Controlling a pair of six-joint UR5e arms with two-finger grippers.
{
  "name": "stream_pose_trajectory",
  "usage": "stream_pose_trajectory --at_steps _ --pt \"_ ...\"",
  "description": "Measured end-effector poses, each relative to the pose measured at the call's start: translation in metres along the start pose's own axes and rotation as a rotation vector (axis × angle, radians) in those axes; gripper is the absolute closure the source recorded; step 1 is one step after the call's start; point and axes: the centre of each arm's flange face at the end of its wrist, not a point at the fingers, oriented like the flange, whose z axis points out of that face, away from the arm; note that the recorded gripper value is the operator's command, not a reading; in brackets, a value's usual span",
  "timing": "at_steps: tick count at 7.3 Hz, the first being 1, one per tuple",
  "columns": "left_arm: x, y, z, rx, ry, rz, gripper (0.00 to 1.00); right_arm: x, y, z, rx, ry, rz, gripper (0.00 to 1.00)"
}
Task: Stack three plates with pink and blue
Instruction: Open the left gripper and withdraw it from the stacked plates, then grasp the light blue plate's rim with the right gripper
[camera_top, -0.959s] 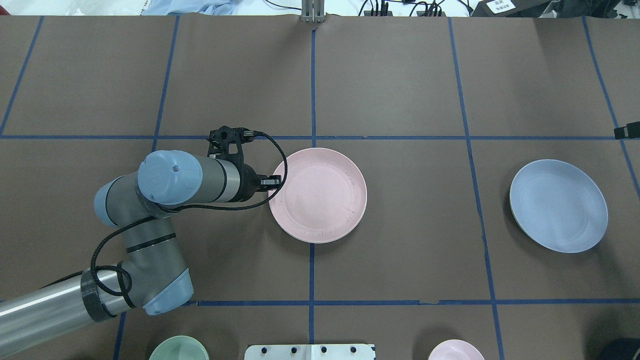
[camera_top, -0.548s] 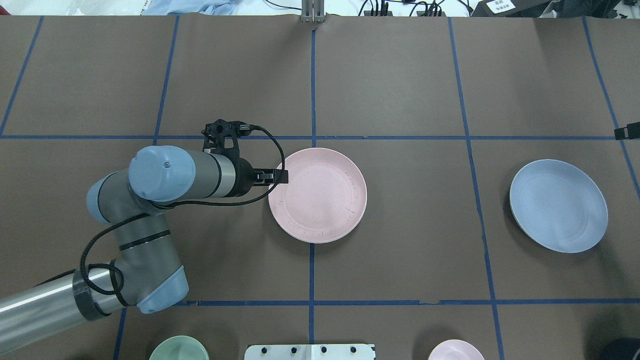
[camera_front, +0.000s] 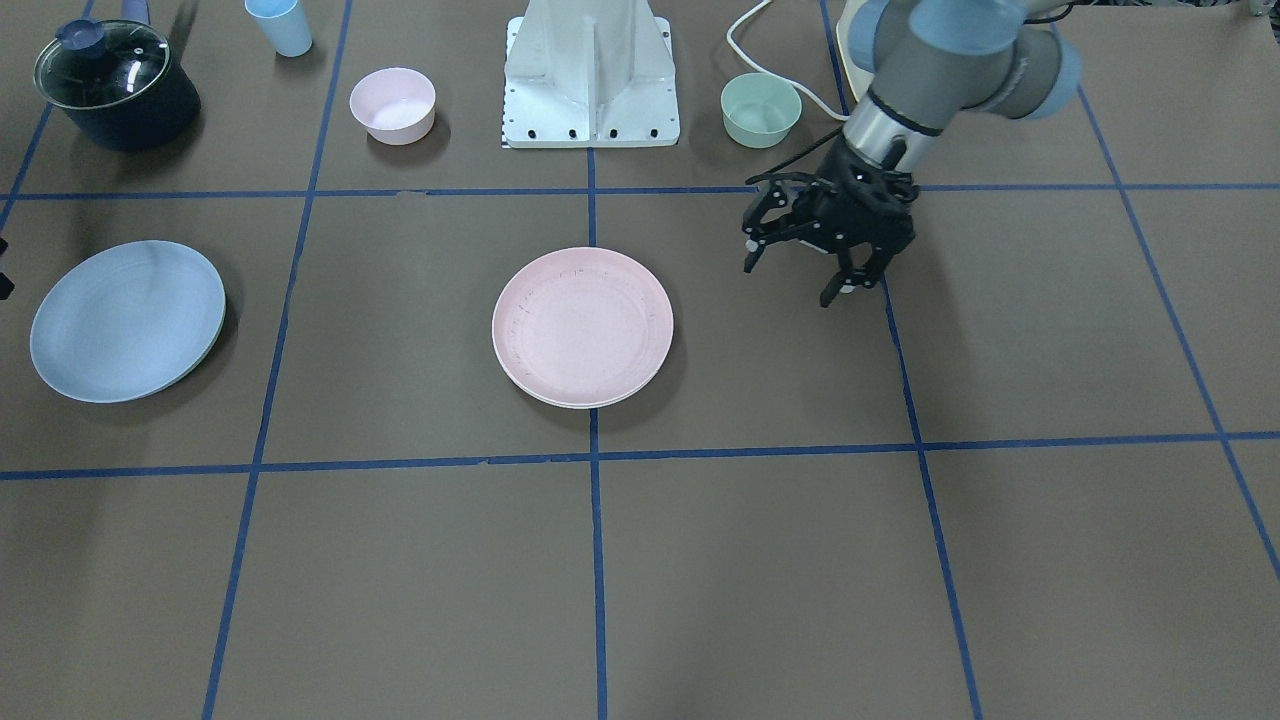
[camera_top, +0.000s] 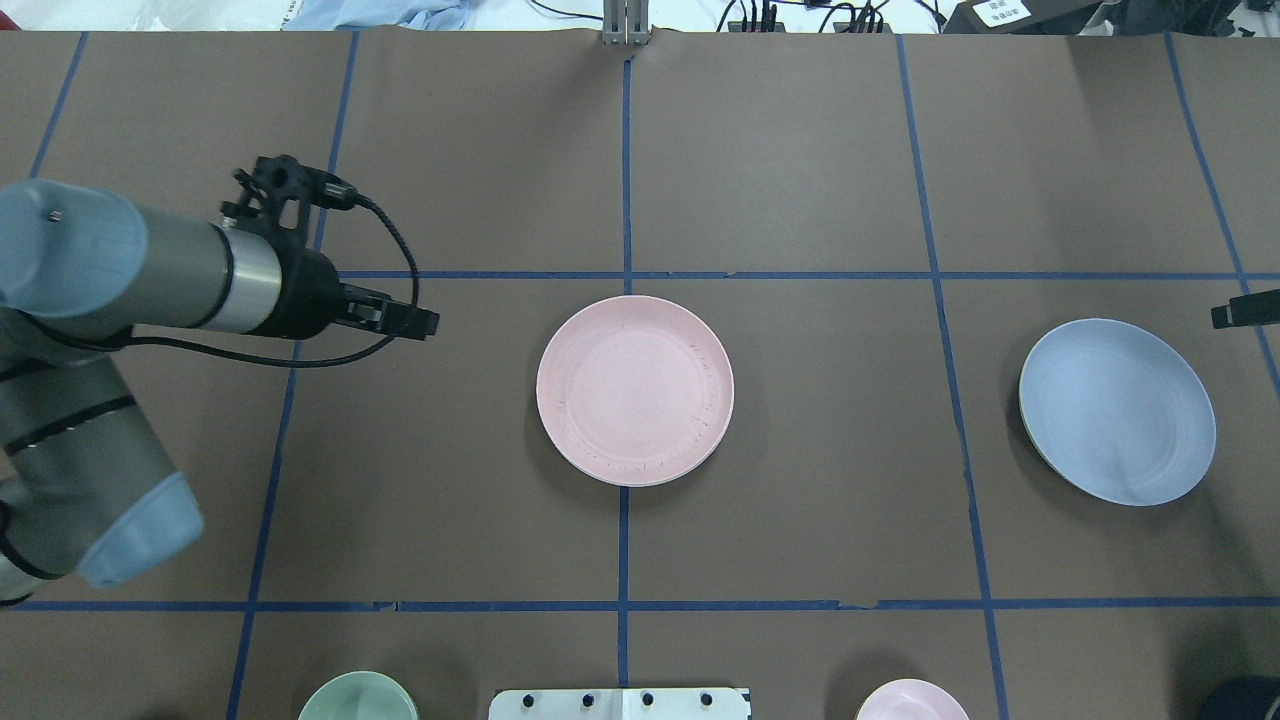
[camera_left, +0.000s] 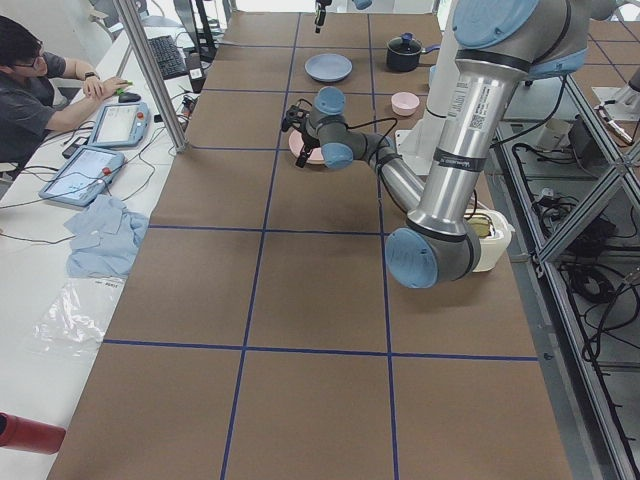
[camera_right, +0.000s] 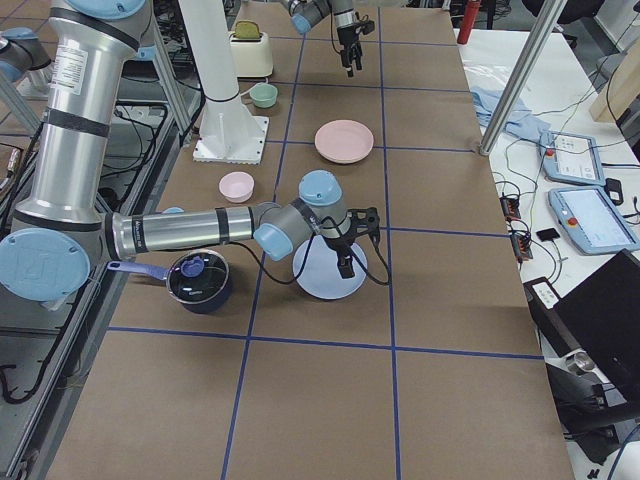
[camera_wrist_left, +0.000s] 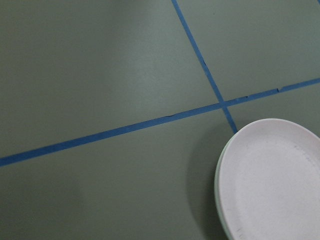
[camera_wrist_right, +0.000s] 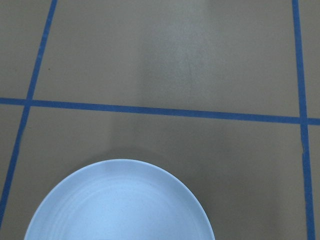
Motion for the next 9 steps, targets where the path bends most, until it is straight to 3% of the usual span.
stream_pose_trajectory --at_steps 3,4,7,8,9 --pt "-0.078 -0.002 -0.043 -0.001 -0.081 0.147 0.0 0.026 0.05 0.056 0.027 -0.012 0.011 0.29" --pt "-0.083 -0.002 -0.046 0.0 -0.088 0.154 0.0 0.032 0.061 0.075 0.038 -0.012 0.012 0.44" --pt "-0.086 -0.002 -0.048 0.002 -0.092 0.158 0.0 0.036 0.077 0.101 0.035 -0.005 0.009 0.49" --pt "-0.086 -0.002 -0.048 0.002 -0.093 0.157 0.0 0.038 0.08 0.106 0.033 0.007 0.006 0.55" --pt "-0.086 -0.002 -0.048 0.002 -0.093 0.155 0.0 0.04 0.082 0.109 0.032 0.016 0.006 0.97"
